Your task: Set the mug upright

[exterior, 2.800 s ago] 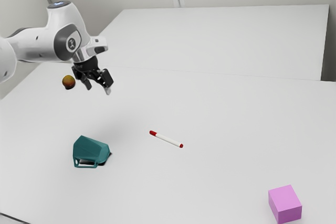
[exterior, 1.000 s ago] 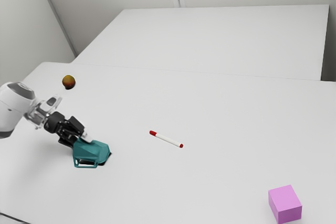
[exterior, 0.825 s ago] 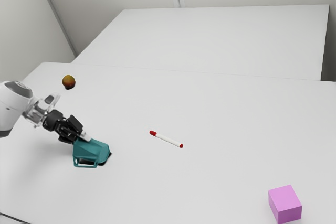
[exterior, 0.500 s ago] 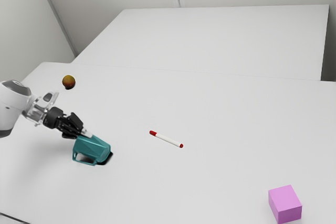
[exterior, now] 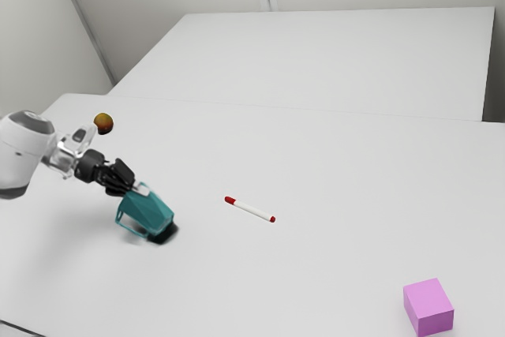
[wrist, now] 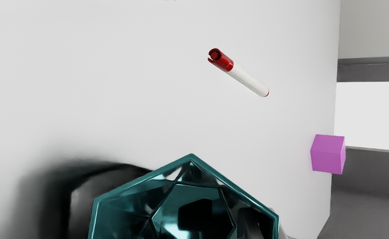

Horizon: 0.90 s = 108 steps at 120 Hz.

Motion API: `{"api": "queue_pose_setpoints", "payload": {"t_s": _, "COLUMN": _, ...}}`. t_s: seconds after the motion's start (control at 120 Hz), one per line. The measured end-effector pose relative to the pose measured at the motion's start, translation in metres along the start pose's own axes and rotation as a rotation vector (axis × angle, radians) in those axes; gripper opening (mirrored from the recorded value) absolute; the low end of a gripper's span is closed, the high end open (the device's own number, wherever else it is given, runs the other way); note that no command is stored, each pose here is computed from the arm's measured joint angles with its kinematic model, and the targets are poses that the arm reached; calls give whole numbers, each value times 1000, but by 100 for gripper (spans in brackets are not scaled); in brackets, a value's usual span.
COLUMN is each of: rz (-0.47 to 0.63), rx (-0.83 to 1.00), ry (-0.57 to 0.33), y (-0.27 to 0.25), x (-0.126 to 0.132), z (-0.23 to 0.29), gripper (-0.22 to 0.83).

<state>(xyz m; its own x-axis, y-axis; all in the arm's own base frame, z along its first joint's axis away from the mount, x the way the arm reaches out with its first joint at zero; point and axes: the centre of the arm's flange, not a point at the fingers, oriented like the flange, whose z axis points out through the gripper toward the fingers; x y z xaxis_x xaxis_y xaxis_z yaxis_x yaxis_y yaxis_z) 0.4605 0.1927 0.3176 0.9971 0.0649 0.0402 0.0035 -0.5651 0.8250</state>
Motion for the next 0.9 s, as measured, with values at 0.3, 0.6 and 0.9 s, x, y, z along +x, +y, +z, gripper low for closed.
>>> {"api": "queue_pose_setpoints", "payload": {"t_s": 0.3, "rz": 98, "rx": 140, "ry": -59, "y": 36, "x": 12, "z": 4, "gripper": -17}}
{"api": "queue_pose_setpoints", "payload": {"t_s": 0.6, "rz": 292, "rx": 409, "ry": -156, "y": 102, "x": 33, "z": 33, "gripper": -17}}
{"api": "queue_pose_setpoints", "payload": {"t_s": 0.9, "rz": 375, "rx": 642, "ry": -173, "y": 115, "x": 44, "z": 35, "gripper": -17}}
